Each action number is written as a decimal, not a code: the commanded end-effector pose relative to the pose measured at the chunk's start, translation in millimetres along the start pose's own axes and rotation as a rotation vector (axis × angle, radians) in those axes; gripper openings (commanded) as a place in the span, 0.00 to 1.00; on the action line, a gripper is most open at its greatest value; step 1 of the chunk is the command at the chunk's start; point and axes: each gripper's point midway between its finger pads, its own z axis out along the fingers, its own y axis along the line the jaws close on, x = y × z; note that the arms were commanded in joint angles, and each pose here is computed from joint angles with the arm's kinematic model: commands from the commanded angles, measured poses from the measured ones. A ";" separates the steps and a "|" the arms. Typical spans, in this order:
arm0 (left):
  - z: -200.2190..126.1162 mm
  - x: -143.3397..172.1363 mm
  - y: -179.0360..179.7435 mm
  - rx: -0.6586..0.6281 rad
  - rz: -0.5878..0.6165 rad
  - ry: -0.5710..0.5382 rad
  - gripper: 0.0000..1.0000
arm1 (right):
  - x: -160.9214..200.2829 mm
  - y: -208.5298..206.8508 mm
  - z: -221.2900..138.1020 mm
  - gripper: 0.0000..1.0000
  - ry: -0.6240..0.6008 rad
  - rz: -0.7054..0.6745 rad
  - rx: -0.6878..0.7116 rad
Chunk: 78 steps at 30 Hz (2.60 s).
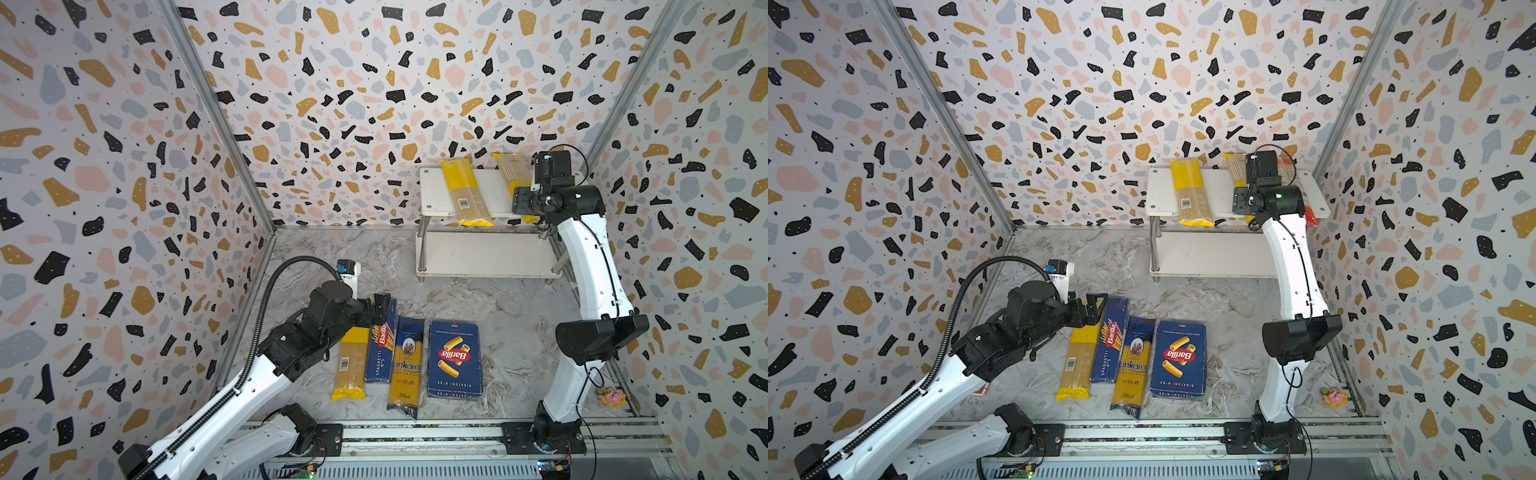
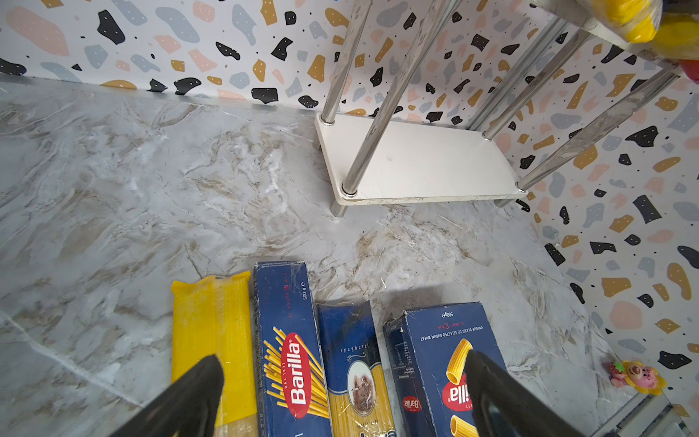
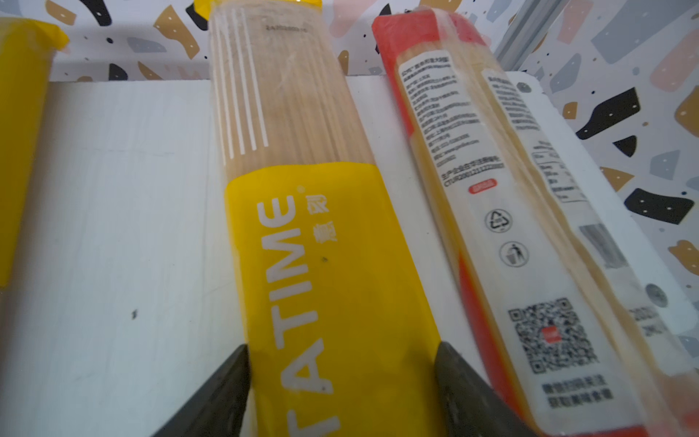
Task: Arrange pasta packages on shelves
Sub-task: Rotate the pasta bag at the shelf.
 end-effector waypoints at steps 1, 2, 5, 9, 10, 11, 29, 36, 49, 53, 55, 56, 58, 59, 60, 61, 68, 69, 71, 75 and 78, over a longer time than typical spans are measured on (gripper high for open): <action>-0.5 -1.2 3.4 -0.010 0.015 -0.013 0.99 | 1.7 -8.4 -3.2 0.75 0.013 -0.009 0.010; -0.7 -1.8 3.1 -0.009 0.013 -0.015 0.99 | 1.6 -6.0 -4.4 0.75 0.010 -0.008 -0.004; 0.3 -0.9 2.8 -0.008 0.010 -0.009 0.99 | 0.6 0.7 -11.0 0.76 -0.005 -0.010 -0.027; -0.7 -2.1 1.8 -0.004 0.003 -0.011 0.99 | -5.2 22.2 -32.0 0.76 -0.057 -0.033 -0.079; -0.3 -1.6 2.2 -0.006 0.003 -0.009 1.00 | -7.2 30.4 -39.6 0.76 -0.075 -0.041 -0.098; -0.9 -1.9 2.2 -0.006 0.002 -0.011 0.99 | -8.7 39.5 -46.3 0.76 -0.092 -0.053 -0.116; -9.0 -4.3 4.8 -0.015 -0.005 -0.022 0.99 | 7.0 59.9 -31.2 0.75 -0.065 -0.029 -0.177; -8.8 -3.9 4.7 -0.014 -0.003 -0.020 1.00 | 10.2 33.3 -25.9 0.75 -0.047 -0.007 -0.131; -9.9 -4.5 4.6 -0.014 -0.005 -0.020 1.00 | -7.9 58.1 -72.2 0.75 -0.193 -0.096 -0.110; -9.5 -2.2 5.6 -0.017 -0.004 -0.014 1.00 | -23.2 65.3 -109.8 0.75 -0.304 -0.083 -0.171; -9.7 -1.9 5.4 -0.015 -0.006 -0.014 0.99 | -24.8 68.3 -118.6 0.75 -0.322 -0.076 -0.209; -9.7 -1.9 5.2 -0.014 -0.006 -0.014 0.99 | -24.6 69.6 -119.9 0.75 -0.323 -0.075 -0.221; -10.3 -1.9 5.1 -0.012 -0.009 -0.014 0.99 | -21.0 74.4 -115.0 0.76 -0.308 -0.081 -0.234; -10.6 -2.2 5.0 -0.011 -0.010 -0.017 0.99 | -19.0 77.0 -111.0 0.76 -0.298 -0.085 -0.240; -10.5 -1.5 5.1 -0.011 -0.011 -0.015 0.99 | -16.3 80.9 -105.8 0.76 -0.285 -0.086 -0.247; -11.1 -1.7 5.3 -0.011 -0.012 -0.016 0.99 | -13.7 85.3 -100.3 0.76 -0.271 -0.084 -0.258; -15.6 -1.0 9.8 -0.028 -0.013 -0.024 0.99 | 6.3 110.0 -105.2 0.77 -0.261 -0.055 -0.402; -15.0 0.3 11.1 -0.033 -0.011 -0.021 0.99 | 10.2 110.5 -111.8 0.77 -0.270 -0.045 -0.420; -13.6 3.5 14.5 -0.048 -0.007 -0.015 1.00 | 17.5 115.5 -127.5 0.77 -0.282 -0.036 -0.483; -13.4 8.4 25.0 -0.101 0.000 -0.005 0.99 | 42.4 132.3 -157.4 0.77 -0.268 -0.059 -0.563; -17.5 10.1 33.2 -0.140 0.007 -0.007 0.99 | 72.4 151.2 -175.6 0.77 -0.223 -0.069 -0.641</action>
